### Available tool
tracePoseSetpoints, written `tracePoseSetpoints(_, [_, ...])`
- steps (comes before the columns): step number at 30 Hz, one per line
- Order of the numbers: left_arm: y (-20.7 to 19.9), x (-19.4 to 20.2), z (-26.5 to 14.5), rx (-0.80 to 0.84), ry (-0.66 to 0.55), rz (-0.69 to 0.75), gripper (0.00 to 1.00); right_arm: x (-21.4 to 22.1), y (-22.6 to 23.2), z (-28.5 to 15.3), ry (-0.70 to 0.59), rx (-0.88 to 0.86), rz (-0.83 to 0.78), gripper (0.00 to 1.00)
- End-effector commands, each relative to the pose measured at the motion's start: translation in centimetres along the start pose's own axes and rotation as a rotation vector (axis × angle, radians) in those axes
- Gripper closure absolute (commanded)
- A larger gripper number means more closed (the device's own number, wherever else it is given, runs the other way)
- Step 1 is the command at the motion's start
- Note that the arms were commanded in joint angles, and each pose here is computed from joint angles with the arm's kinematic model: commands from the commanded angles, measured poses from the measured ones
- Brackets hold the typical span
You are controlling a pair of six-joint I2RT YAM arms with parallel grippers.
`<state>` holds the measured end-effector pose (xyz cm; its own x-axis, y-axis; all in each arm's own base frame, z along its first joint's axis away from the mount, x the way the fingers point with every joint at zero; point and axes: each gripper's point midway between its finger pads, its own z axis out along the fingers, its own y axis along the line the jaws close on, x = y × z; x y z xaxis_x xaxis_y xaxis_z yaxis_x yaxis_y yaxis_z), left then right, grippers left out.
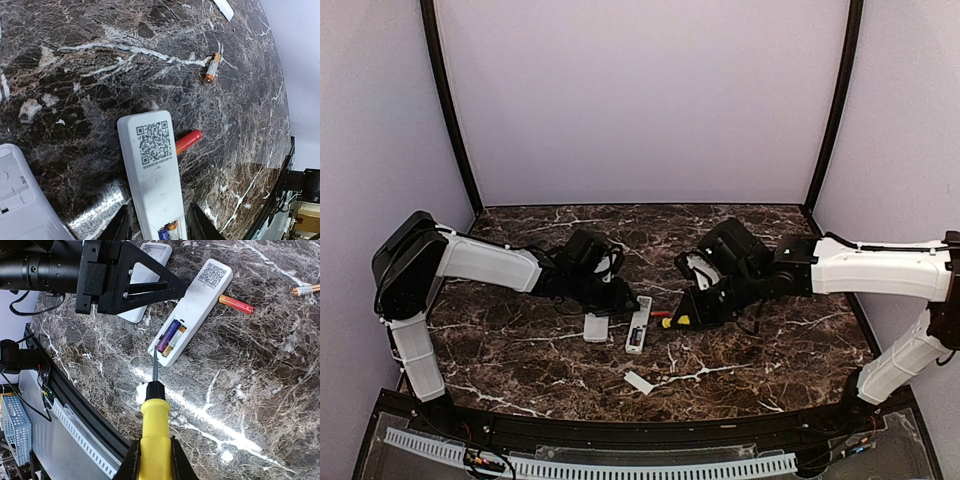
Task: Unload the batteries from the remote control
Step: Adjust the remote control without the battery cover at the center of the board, then hold the remote control without the battery cover at the center of the board.
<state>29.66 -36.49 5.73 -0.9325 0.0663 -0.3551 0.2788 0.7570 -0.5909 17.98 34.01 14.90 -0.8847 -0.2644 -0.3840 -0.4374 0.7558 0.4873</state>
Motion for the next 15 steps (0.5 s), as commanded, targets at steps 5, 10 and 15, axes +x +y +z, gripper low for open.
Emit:
tracePoseSetpoints(5, [-0.9,0.3,-0.2,0.048,0.002,0.024,0.64,0.5,1.8,0.9,0.086,-0.032,0.088,1.00])
tracePoseSetpoints(10, [-0.7,0.7,0.4,0.045,0.024,0.034,0.68,0.4,1.8,1.7,0.118,-0.016,0.152,1.00])
tracePoseSetpoints(15, [-0.6,0.9,0.6,0.039,0.031,0.048,0.72,0.5,1.8,2.7,0.152,0.005,0.201,1.00])
